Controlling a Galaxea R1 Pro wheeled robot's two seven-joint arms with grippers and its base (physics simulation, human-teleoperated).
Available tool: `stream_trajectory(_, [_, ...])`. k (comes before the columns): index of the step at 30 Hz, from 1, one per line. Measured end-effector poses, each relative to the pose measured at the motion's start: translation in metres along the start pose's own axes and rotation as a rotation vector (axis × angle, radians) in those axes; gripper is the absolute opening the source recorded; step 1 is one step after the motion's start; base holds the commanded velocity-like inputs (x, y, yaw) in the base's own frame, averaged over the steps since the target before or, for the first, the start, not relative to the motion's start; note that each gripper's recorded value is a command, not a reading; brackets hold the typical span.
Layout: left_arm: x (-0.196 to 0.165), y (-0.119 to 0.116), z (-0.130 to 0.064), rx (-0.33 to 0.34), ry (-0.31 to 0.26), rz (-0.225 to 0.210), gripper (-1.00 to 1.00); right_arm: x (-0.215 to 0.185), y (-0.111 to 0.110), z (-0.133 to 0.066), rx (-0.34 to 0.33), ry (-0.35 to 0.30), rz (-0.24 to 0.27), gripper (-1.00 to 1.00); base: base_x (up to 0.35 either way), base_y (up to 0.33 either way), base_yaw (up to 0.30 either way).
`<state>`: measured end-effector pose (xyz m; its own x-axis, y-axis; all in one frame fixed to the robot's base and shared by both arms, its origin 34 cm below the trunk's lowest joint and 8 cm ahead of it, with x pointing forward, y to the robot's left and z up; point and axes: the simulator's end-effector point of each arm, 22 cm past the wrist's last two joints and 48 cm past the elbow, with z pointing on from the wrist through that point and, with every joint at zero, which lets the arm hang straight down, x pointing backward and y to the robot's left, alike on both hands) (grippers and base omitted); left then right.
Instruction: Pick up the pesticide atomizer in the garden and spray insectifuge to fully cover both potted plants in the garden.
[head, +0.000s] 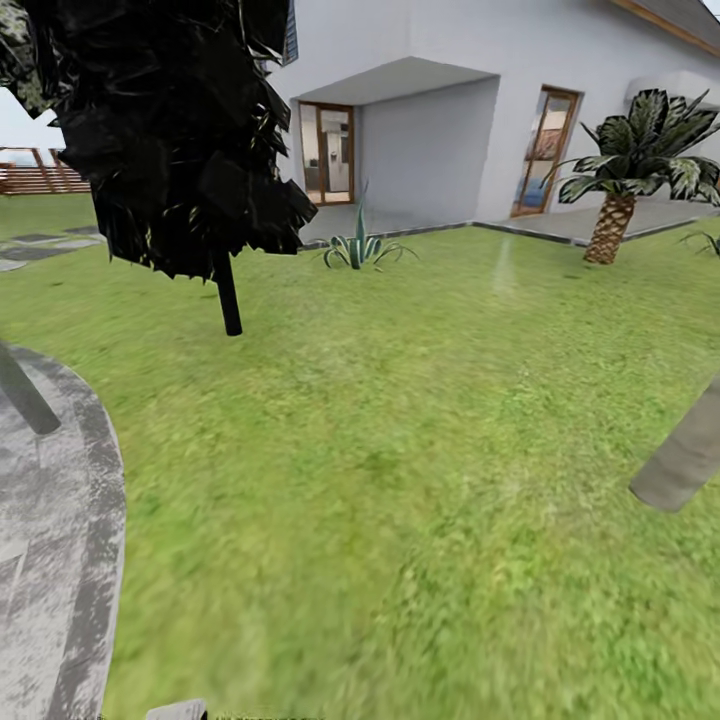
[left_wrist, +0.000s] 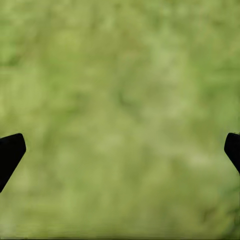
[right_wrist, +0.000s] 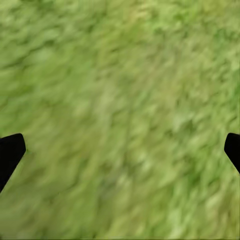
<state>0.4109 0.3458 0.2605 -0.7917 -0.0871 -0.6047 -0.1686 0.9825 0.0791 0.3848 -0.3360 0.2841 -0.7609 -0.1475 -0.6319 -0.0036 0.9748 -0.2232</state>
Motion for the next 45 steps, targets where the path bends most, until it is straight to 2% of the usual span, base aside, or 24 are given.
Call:
stream_trajectory(16, [0.000, 0.000, 0.000, -0.001, 0.000, 0.000, 1.00, -0.001, 0.009, -0.001, -0.006, 0.000, 0.012, 1.00, 0.033, 0.000, 0.276])
stream_trajectory(45, [0.000, 0.001, 0.000, -0.002, 0.000, -0.003, 1.00, -0.002, 0.022, -0.002, -0.019, -0.001, 0.031, 1.00, 0.332, 0.000, 0.282])
